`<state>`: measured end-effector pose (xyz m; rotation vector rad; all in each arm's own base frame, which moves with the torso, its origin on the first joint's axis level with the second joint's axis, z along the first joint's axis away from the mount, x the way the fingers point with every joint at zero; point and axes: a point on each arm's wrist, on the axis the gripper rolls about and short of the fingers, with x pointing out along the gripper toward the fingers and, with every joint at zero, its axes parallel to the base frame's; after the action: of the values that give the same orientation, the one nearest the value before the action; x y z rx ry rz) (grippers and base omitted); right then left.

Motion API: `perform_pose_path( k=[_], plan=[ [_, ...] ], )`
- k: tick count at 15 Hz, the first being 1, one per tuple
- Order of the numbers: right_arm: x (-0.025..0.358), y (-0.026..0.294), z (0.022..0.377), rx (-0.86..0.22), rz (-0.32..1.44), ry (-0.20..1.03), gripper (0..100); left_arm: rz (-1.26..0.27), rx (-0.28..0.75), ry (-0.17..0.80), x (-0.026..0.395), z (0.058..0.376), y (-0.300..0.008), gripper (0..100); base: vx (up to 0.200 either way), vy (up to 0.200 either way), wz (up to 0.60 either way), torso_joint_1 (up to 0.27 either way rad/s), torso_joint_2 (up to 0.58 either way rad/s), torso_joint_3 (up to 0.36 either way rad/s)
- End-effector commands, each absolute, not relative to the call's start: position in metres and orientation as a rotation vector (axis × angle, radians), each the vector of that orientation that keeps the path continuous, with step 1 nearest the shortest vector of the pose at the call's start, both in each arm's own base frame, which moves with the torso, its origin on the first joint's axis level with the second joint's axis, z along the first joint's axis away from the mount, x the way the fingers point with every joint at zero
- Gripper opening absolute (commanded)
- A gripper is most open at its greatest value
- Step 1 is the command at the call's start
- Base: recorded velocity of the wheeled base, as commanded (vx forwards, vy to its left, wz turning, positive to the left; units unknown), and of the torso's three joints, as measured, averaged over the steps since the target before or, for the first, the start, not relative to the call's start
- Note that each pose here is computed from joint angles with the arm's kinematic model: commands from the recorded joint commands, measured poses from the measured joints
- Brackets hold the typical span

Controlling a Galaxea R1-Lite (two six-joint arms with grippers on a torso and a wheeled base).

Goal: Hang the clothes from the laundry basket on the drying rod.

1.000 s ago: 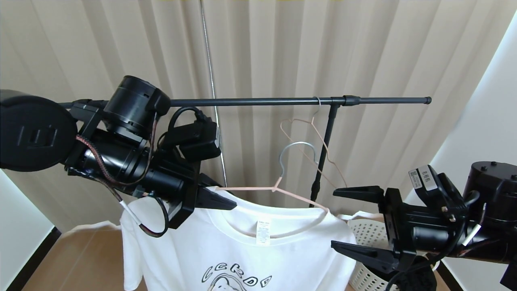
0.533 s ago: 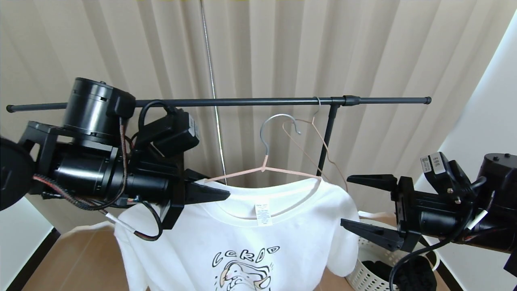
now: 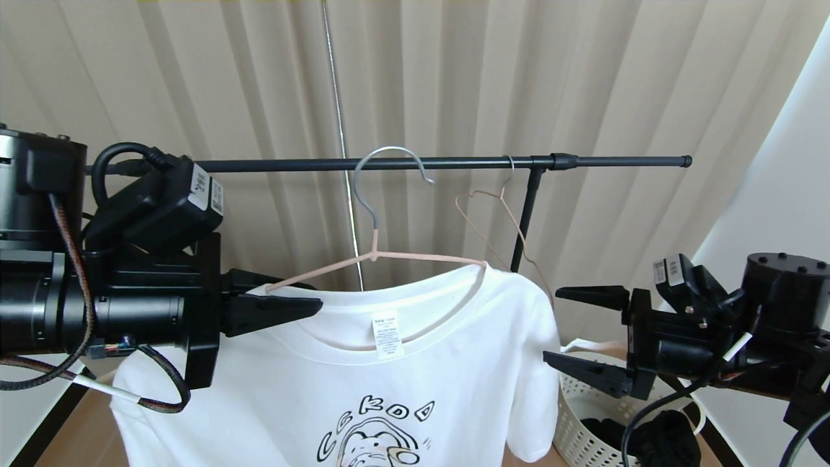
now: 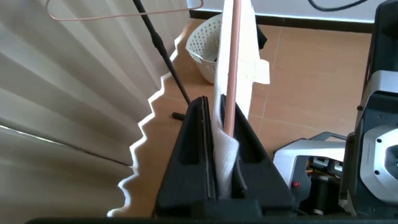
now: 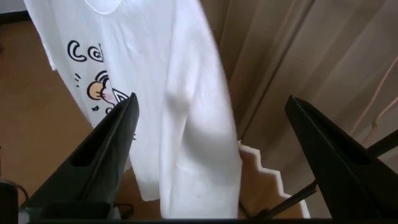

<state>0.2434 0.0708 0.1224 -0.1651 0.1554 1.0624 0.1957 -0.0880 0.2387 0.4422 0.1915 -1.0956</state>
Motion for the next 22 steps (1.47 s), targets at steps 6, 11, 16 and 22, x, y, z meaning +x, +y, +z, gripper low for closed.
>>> perform_pose_path(
  k=[6, 11, 16, 22],
  plan=[
    [0.265, 0.076, 0.075, -0.174, 1.086, 0.288, 100, -1.063, 0.431, 0.144, 0.180, 0.242, -0.080, 0, 0.000, 0.000, 0.00, 0.000, 0.00, 0.000],
    [0.274, 0.072, 0.077, -0.183, 1.032, 0.282, 0, -1.064, 0.430, 0.146, 0.174, 0.239, -0.078, 0, 0.000, 0.000, 0.00, 0.000, 0.00, 0.000],
    [0.282, 0.051, 0.086, -0.180, 0.949, 0.249, 0, -1.025, 0.429, 0.135, 0.164, 0.240, -0.067, 0, 0.000, 0.000, 0.00, 0.000, 0.00, 0.000],
    [0.283, 0.048, 0.087, -0.175, 0.939, 0.249, 0, -1.003, 0.412, 0.137, 0.155, 0.239, -0.061, 0, 0.000, 0.000, 0.00, 0.000, 0.00, 0.000]
  ],
)
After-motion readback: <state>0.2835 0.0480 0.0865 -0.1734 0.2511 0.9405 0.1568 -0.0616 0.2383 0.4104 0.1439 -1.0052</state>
